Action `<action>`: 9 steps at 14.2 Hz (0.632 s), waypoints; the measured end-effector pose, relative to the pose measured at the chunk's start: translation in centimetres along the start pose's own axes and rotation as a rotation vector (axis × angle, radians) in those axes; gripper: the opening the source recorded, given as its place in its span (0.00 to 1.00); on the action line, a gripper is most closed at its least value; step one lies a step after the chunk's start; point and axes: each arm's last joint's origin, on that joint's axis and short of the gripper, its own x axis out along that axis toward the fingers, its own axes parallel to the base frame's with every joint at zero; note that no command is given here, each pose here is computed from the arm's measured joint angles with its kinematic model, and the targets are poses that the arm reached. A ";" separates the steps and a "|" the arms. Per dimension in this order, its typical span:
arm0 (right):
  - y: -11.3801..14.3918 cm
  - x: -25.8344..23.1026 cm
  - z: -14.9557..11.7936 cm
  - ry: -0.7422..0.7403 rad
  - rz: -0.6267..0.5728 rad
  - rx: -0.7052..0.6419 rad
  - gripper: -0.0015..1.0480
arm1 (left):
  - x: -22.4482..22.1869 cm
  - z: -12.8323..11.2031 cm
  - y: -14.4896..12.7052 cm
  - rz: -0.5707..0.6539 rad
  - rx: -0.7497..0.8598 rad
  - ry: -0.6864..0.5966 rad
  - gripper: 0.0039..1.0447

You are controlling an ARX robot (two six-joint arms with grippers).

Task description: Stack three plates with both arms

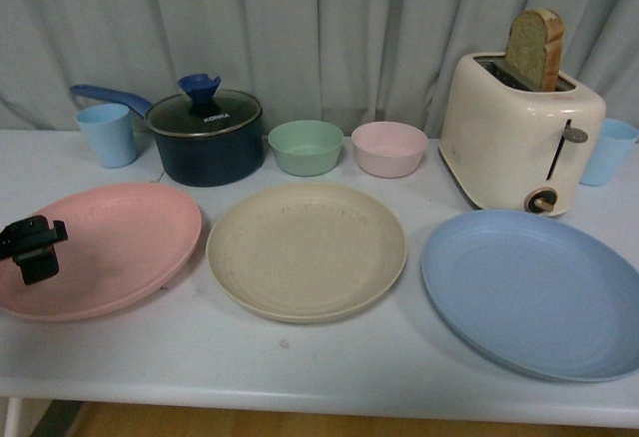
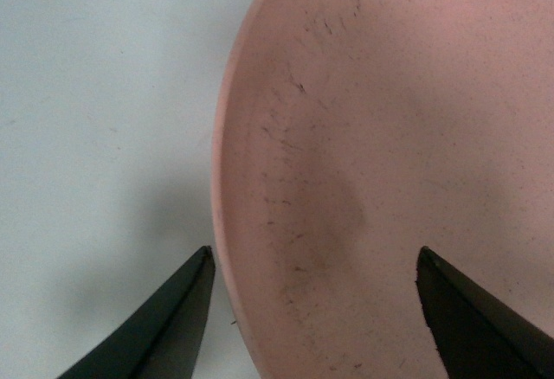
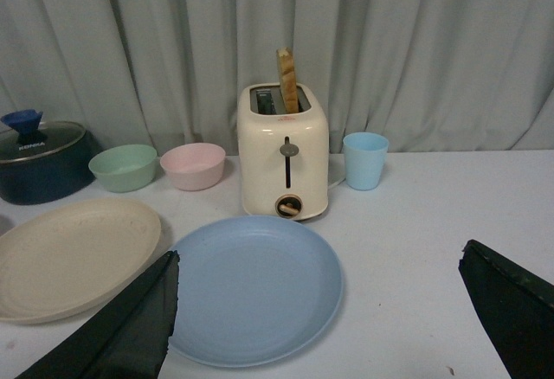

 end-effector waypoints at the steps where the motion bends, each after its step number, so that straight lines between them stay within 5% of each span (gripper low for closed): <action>1: 0.0 0.0 0.0 0.000 0.000 0.000 0.94 | 0.0 -0.1 -0.1 0.009 0.004 0.001 0.52; 4: 0.0 0.0 0.0 0.000 0.000 0.000 0.94 | 0.0 0.1 0.8 0.069 -0.014 -0.005 0.07; 9: 0.0 0.0 0.0 0.000 0.000 0.000 0.94 | -2.6 2.9 3.0 0.099 -0.034 -0.045 0.02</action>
